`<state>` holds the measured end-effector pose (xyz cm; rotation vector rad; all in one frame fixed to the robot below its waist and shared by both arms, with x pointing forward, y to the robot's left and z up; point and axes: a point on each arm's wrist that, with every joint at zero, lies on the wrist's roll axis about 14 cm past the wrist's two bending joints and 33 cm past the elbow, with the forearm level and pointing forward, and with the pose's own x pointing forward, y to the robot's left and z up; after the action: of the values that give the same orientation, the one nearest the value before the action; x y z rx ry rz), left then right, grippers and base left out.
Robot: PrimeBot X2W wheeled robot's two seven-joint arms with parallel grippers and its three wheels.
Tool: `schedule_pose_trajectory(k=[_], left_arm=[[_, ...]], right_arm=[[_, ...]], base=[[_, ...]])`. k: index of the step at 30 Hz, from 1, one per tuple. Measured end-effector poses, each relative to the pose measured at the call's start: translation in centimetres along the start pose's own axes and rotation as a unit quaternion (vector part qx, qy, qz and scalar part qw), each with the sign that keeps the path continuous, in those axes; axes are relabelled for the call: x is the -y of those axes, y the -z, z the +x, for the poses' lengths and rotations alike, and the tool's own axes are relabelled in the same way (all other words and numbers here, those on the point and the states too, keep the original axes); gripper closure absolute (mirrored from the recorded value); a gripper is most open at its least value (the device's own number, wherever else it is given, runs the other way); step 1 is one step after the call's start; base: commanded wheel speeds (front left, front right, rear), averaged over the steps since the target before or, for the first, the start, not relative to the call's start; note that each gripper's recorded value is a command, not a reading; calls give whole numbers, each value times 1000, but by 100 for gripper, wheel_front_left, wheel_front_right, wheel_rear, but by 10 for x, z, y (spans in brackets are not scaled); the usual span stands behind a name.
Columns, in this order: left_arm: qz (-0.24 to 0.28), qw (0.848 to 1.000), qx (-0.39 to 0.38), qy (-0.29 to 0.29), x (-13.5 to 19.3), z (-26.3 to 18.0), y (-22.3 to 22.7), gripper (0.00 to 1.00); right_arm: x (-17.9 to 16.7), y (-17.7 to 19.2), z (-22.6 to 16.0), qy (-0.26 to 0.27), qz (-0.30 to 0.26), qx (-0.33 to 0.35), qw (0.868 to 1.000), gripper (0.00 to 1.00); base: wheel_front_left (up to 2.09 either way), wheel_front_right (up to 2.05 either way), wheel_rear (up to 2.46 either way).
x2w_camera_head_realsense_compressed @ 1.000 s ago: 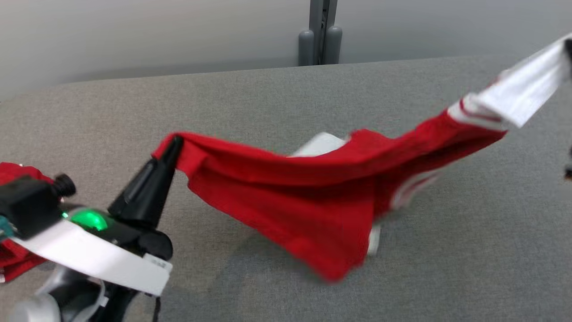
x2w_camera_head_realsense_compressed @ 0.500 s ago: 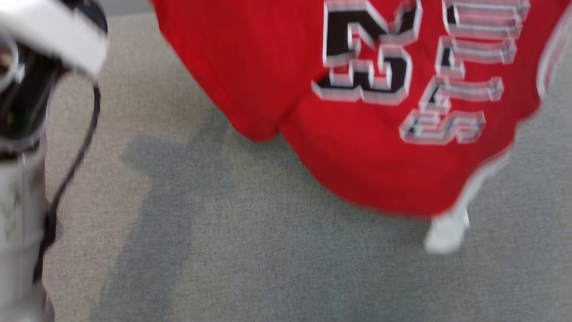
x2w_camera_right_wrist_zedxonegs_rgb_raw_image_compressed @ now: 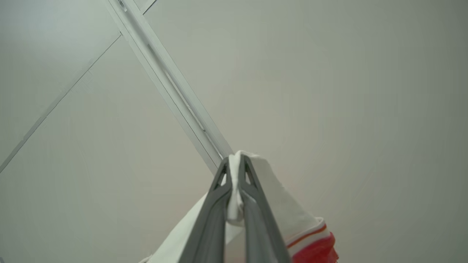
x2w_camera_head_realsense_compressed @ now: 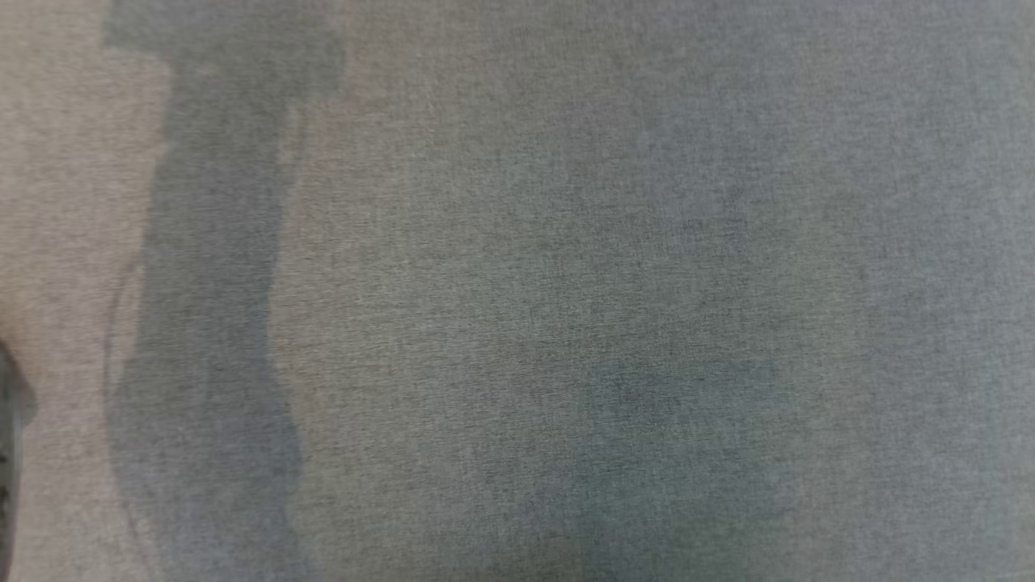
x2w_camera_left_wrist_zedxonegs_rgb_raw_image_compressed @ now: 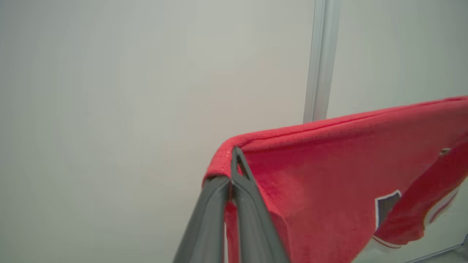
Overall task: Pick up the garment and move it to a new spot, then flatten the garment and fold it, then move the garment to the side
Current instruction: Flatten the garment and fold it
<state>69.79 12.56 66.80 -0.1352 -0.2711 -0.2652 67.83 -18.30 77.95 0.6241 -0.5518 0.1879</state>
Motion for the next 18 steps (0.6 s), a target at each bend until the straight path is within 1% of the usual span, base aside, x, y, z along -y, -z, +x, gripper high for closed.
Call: schedule_pose_trajectory(k=[3, 6, 8, 10, 12, 13, 15, 17, 18], left_arm=[[-2, 999, -36, 13, 5, -8, 57, 100], [-18, 997, -76, 18, 13, -36, 112, 100], [-30, 992, -123, 18, 21, -71, 155, 100], [-47, 984, -170, 20, 31, -108, 190, 100], [-71, 978, -197, 21, 42, -136, 211, 100], [-79, 974, -210, 25, 48, -150, 220, 100], [-99, 971, -215, 17, 48, -172, 224, 100], [-98, 972, -214, 12, 44, -193, 221, 100], [-108, 970, -217, 3, 44, -208, 220, 100]], right_arm=[[29, 50, -27, 26, 2, -56, 998, 100], [62, 100, -80, 63, 1, -119, 991, 100], [83, 121, -123, 90, 5, -155, 984, 100], [103, 131, -167, 118, 14, -183, 976, 100], [118, 135, -205, 132, 1, -210, 969, 100], [126, 135, -224, 144, 3, -217, 966, 100], [137, 138, -262, 160, -1, -240, 957, 100], [143, 135, -294, 179, 5, -250, 952, 100], [144, 135, -313, 185, 4, -264, 946, 100]], base=[[0, 0, 0], [0, 0, 0], [0, 0, 0], [0, 0, 0], [0, 0, 0], [0, 0, 0], [0, 0, 0], [0, 0, 0], [0, 0, 0]])
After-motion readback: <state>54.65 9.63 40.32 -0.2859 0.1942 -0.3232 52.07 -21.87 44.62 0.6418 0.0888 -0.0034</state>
